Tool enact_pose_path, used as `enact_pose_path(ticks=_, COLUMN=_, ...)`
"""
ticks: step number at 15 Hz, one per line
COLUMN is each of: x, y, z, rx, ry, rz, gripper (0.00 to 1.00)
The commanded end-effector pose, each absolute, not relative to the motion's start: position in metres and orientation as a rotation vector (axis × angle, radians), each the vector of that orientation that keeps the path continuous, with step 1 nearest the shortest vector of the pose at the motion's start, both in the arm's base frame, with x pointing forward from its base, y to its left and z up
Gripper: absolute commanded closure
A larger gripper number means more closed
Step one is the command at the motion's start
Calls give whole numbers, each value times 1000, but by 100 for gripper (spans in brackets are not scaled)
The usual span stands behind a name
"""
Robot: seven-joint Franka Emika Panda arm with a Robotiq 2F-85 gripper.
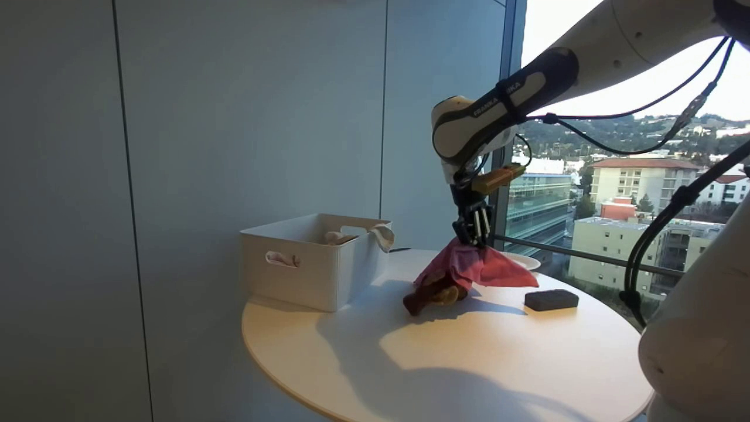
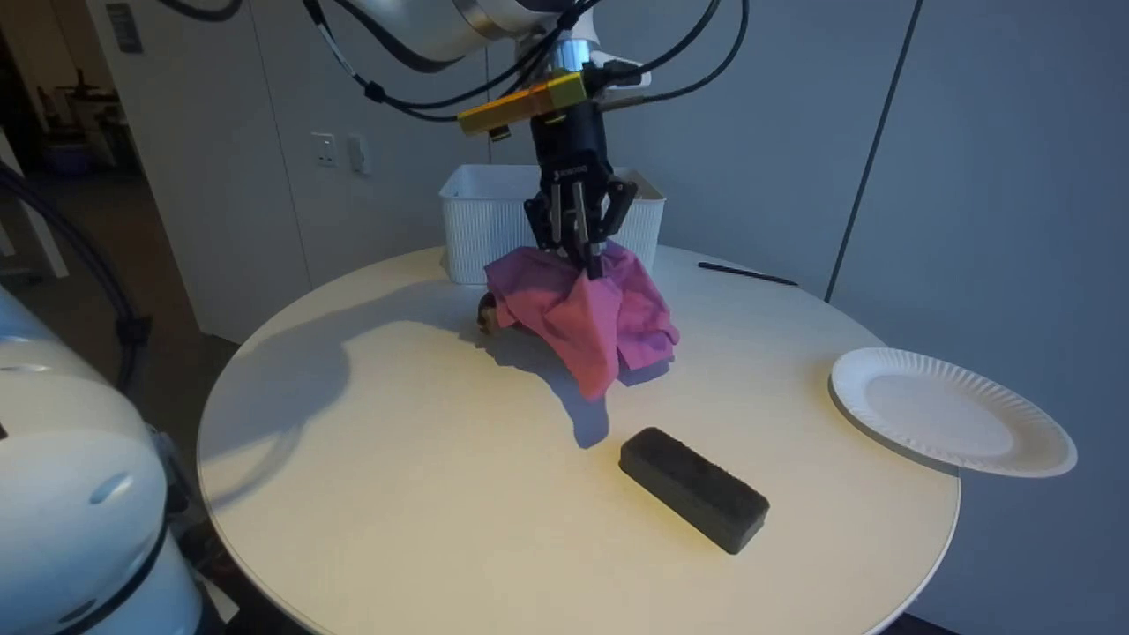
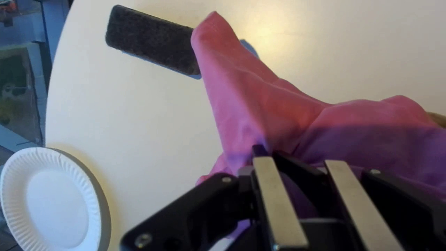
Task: Put two objects on the table, then separate them
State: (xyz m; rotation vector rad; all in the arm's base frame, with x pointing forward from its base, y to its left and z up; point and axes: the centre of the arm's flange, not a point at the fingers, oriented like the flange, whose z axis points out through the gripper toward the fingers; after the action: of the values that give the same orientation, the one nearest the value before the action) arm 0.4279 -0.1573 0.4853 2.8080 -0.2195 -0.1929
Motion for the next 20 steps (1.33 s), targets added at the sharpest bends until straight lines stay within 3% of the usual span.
enact_pose_path(ticks=1, x=457, y=-153, z=492, rx=2748, ry=-216, rz=28, gripper=97)
enact_pose_path(ticks=7, x=515, y=-134, z=467, rx=2524, ry=112, rz=220, gripper=97)
enact_pose_path(ticks=8, x=523, y=-135, z=459, rx=2673, ry=-97, rz=194, gripper=97)
enact_pose_path(ticks=9, x=525, y=-137, z=449, rx=2663, ry=-139, rz=259, gripper=64)
enact_pose_path(ticks=10, x=526, y=-139, z=443, rx=2657, ry=-186, rz=313, gripper=63)
enact_pose_path(ticks=11, x=511, y=-134, z=446, rx=2655, ry=-90, rz=213, gripper=83)
enact_pose_path(ticks=13, x=518, y=-138, z=436, rx=2663, ry=-146, rz=249, gripper=67)
enact_pose_path(ticks=14, x=519, y=-139, z=435, rx=2664, ry=-156, rz=254, gripper=63)
enact_pose_path(ticks=19, x=520, y=-140, z=438, rx=2662, ry=-172, rz=267, gripper=63)
enact_pose_path(ticks=20, x=520, y=-140, z=438, rx=2662, ry=-172, rz=267, gripper=38)
